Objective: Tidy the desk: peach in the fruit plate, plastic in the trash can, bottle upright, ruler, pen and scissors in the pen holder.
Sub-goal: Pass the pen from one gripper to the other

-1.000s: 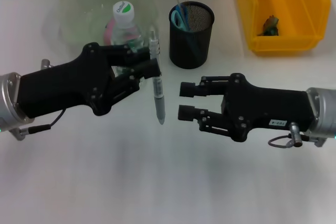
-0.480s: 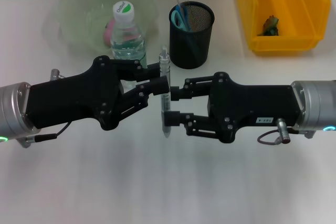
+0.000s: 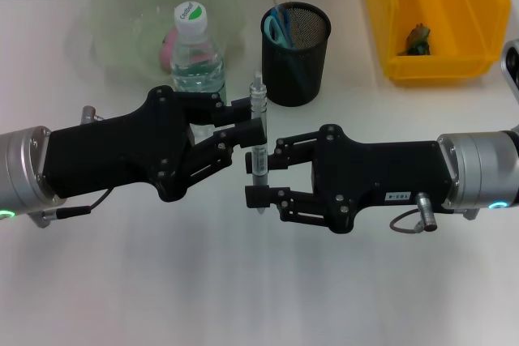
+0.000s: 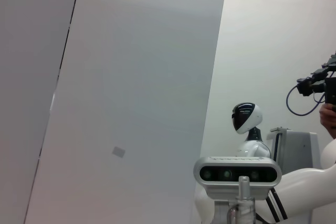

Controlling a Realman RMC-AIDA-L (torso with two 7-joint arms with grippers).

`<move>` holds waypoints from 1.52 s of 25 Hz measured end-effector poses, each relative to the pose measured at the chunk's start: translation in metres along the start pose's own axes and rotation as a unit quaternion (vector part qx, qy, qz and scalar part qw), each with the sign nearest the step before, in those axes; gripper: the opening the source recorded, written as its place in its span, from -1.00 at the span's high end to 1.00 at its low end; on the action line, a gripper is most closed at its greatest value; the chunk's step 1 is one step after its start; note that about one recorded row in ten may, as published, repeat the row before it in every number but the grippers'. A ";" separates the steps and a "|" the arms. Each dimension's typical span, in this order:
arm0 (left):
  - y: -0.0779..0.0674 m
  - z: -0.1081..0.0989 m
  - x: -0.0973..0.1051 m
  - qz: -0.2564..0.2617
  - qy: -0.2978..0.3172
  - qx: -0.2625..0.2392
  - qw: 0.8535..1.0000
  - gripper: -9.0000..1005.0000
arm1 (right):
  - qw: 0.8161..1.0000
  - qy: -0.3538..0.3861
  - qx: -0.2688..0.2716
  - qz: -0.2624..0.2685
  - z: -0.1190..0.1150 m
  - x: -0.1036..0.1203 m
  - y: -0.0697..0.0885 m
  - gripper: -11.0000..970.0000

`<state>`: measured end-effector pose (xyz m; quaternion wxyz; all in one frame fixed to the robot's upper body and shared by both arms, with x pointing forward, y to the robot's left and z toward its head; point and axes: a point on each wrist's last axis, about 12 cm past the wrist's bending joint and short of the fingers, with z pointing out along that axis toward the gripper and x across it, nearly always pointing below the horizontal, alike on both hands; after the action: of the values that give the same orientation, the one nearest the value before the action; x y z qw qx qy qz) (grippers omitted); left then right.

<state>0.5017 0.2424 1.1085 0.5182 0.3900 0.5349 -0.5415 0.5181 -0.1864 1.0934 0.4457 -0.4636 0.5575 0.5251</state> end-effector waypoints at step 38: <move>0.003 0.003 -0.001 -0.001 0.013 0.002 1.000 0.12 | 1.000 0.017 0.014 -0.013 0.006 0.001 -0.005 0.71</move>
<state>0.5050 0.2397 1.1089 0.5099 0.3972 0.5408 -0.5383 0.5234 -0.1809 1.0911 0.4497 -0.4736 0.5656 0.5036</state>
